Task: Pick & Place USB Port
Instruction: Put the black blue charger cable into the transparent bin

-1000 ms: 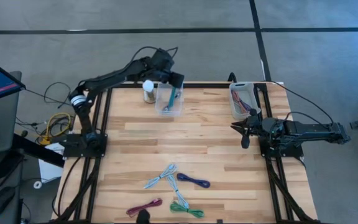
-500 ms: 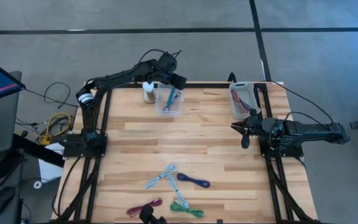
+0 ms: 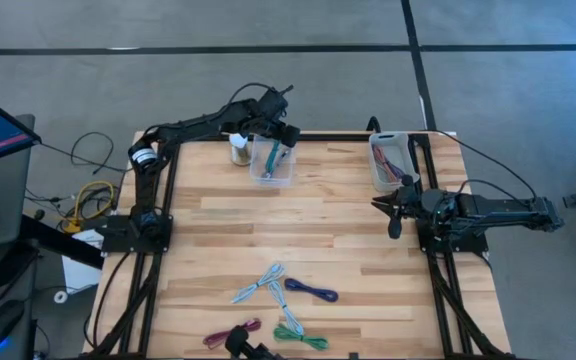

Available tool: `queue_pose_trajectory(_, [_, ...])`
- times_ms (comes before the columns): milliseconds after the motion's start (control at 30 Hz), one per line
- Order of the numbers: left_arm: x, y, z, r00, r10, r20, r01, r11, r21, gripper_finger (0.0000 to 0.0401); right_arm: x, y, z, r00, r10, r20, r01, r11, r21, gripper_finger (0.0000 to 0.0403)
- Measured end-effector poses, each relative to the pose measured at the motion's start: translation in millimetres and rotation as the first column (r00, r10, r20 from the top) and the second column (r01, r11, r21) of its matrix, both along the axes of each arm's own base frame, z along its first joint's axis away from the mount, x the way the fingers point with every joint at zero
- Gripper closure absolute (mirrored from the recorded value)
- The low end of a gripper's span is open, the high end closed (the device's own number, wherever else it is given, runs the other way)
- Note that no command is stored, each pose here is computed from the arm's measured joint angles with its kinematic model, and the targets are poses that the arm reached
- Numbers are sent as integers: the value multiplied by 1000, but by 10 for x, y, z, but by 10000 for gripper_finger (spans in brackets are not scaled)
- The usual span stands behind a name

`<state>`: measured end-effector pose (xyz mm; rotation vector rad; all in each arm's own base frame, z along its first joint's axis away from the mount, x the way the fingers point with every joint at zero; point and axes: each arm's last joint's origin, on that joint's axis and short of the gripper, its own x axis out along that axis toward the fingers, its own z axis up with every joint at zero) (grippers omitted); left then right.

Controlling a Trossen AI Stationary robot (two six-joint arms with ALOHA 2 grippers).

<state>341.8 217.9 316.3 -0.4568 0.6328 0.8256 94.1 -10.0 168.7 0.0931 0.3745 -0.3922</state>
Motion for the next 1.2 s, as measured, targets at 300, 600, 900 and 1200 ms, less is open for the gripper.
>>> queue_pose_trajectory(300, [0,0,0,1000,0,0,0,1000,0,349,0,0,-1,1000,0,-1,0,1000,0,345])
queue_pose_trajectory(600, [-4,8,1,1000,2,1,-2,1000,0,327,-1,0,-2,1000,0,-3,0,1000,0,345])
queue_pose_trajectory(900, [-64,109,7,999,34,5,-34,999,11,325,-1,0,-2,1000,0,-3,0,1000,0,345])
queue_pose_trajectory(1200, [-82,140,6,1000,4,26,-4,1000,-20,314,-1,0,-2,1000,0,-3,0,1000,0,345])
